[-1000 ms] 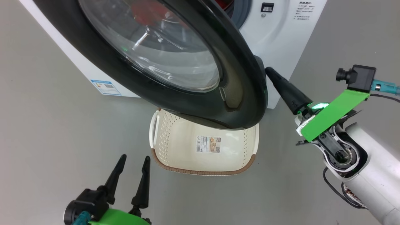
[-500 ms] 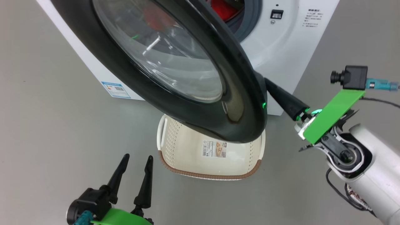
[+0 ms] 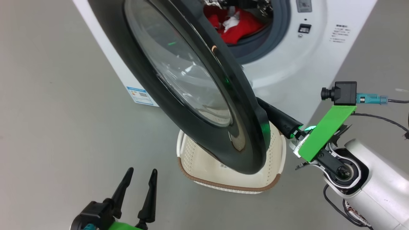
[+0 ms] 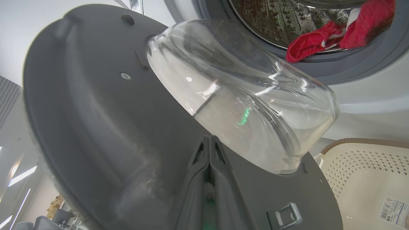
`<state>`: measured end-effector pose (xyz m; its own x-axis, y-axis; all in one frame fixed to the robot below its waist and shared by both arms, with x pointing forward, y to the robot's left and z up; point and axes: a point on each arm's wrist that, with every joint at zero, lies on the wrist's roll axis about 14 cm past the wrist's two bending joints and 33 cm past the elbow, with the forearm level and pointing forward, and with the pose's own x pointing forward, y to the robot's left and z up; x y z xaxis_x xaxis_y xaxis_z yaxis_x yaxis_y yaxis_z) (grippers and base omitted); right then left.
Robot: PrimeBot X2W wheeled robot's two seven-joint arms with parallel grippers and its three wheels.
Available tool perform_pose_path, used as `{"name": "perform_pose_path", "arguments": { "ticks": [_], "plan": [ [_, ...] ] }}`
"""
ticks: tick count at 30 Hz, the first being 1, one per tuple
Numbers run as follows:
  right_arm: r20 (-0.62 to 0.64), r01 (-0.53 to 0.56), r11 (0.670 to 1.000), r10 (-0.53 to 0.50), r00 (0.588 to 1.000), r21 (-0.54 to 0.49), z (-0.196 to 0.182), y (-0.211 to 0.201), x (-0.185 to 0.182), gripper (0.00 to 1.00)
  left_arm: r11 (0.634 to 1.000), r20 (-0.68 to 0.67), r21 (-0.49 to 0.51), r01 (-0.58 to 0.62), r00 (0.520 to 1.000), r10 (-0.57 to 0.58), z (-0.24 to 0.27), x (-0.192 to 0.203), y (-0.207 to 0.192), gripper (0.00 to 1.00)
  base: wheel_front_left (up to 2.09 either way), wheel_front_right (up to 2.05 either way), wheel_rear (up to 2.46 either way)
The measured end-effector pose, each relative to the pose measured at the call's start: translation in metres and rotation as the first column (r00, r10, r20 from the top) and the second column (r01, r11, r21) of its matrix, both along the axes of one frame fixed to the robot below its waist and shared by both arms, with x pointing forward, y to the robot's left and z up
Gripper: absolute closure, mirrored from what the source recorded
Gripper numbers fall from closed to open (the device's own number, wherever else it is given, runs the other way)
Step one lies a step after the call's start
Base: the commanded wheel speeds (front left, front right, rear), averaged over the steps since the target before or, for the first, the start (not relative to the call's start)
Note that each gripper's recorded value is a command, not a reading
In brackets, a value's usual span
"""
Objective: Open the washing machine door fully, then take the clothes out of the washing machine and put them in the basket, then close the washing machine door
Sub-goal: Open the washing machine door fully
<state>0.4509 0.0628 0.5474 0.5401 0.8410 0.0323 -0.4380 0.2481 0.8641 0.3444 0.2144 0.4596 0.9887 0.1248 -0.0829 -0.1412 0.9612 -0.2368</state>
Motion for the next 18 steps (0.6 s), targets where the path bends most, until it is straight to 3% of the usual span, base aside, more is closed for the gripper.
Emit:
{"name": "perform_pose_path", "arguments": {
  "ticks": [18],
  "plan": [
    [-0.021, -0.188, 0.982, 0.188, 0.982, 0.006, -0.001, 0.056, -0.051, 1.0, 0.99, 0.018, 0.007, -0.139, 0.99, 0.139, 0.009, -0.043, 0.033, 0.0, 0.0, 0.0, 0.0]
  ]
}}
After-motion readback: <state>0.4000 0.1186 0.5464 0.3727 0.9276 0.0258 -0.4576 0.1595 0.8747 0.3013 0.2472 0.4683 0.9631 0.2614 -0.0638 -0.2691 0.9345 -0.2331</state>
